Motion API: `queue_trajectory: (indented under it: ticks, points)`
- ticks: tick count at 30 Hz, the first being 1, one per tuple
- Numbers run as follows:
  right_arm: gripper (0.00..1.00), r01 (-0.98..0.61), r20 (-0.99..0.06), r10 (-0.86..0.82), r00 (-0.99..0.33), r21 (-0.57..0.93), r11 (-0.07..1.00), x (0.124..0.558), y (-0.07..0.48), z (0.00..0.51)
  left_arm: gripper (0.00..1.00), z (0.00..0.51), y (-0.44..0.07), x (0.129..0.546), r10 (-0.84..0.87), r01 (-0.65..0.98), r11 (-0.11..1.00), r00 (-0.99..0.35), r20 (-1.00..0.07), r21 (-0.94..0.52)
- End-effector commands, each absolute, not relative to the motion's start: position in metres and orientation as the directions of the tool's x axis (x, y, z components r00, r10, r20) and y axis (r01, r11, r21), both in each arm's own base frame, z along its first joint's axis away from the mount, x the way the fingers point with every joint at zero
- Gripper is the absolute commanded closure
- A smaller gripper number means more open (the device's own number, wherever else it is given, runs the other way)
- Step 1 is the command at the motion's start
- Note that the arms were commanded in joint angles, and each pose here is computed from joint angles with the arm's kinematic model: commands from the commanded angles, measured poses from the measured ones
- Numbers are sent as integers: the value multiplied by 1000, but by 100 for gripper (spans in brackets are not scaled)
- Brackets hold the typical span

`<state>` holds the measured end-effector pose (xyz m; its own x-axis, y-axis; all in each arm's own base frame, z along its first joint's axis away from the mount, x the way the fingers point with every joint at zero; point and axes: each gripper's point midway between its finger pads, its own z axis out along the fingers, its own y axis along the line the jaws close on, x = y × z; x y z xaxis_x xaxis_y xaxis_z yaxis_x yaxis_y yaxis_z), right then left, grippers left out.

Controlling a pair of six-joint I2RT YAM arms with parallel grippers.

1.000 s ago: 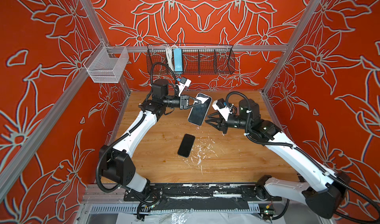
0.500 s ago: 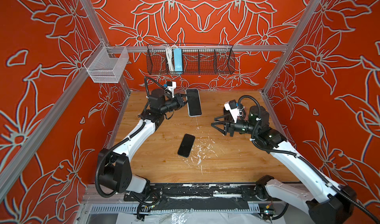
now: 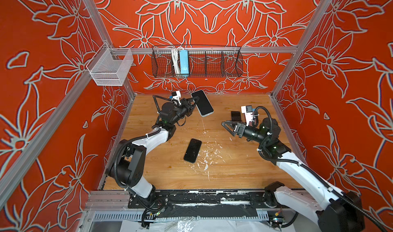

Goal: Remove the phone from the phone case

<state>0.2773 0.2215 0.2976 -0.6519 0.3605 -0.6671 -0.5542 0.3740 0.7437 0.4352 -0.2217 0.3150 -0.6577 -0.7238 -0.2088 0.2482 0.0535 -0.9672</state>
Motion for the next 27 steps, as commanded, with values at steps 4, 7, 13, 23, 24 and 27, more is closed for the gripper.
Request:
queue_trajectory:
  ticks: [4,7,13,23,24,27]
  points:
    - [6,-482,-591,490,-641,806,343,298,216,294,100,359,-232,411,-739,368,-25,-633,-231,-929]
    - [7,-488,-601,472,-645,799,351,302,224,291,100,364,-238,407,-722,379,-32,-649,-241,-925]
    - [8,-513,-599,449,-663,800,311,309,243,293,100,372,-241,397,-716,399,-38,-650,-253,-916]
    - [10,-544,-608,437,-663,792,278,319,255,295,100,378,-237,382,-726,408,-29,-636,-261,-913]
    - [10,-548,-609,435,-663,791,272,318,256,296,100,378,-237,381,-727,410,-23,-633,-266,-912]
    - [10,-561,-613,420,-669,787,256,317,259,298,100,376,-236,380,-731,409,-11,-626,-271,-913]
